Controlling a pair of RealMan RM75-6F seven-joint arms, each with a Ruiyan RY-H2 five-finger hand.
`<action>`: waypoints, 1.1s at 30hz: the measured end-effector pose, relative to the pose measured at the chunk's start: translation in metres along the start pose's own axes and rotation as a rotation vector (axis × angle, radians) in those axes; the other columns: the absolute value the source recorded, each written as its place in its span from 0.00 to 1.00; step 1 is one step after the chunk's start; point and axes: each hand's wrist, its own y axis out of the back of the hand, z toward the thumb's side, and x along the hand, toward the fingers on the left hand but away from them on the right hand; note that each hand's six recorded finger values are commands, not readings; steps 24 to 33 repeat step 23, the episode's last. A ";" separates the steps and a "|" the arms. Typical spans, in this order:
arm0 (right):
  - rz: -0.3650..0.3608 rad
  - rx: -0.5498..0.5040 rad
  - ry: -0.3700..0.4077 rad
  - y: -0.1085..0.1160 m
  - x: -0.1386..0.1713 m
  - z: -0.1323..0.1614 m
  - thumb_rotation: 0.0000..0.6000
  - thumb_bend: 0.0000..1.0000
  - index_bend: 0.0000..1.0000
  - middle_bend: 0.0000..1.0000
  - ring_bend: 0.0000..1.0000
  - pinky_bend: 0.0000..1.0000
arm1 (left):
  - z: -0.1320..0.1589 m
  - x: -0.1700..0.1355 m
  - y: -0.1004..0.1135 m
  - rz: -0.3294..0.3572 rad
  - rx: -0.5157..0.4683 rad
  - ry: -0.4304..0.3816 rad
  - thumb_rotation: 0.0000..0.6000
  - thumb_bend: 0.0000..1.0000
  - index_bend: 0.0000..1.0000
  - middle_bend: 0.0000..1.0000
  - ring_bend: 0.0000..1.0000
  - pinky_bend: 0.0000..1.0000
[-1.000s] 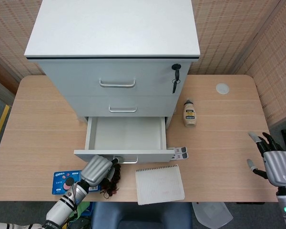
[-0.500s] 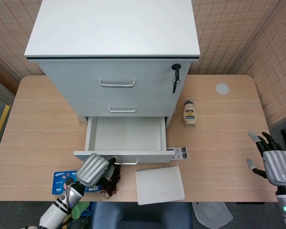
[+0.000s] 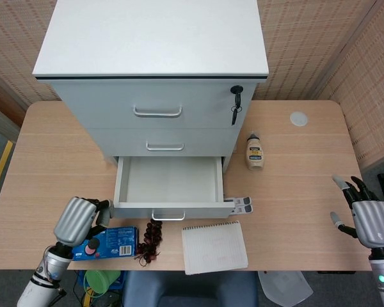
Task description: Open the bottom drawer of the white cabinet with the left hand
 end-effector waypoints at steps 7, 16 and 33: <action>0.029 -0.012 0.004 -0.006 -0.005 0.000 1.00 0.28 0.10 0.23 0.17 0.31 | -0.065 -0.017 0.015 0.065 0.122 0.168 1.00 0.57 0.46 0.66 0.59 0.56; 0.038 -0.022 0.009 -0.008 -0.011 0.001 1.00 0.28 0.10 0.22 0.17 0.31 | -0.118 -0.064 0.001 0.003 0.224 0.363 1.00 0.43 0.04 0.17 0.17 0.18; 0.012 -0.026 0.012 -0.005 -0.013 0.005 1.00 0.28 0.10 0.22 0.17 0.31 | -0.122 -0.084 -0.004 0.033 0.219 0.403 1.00 0.43 0.02 0.12 0.13 0.18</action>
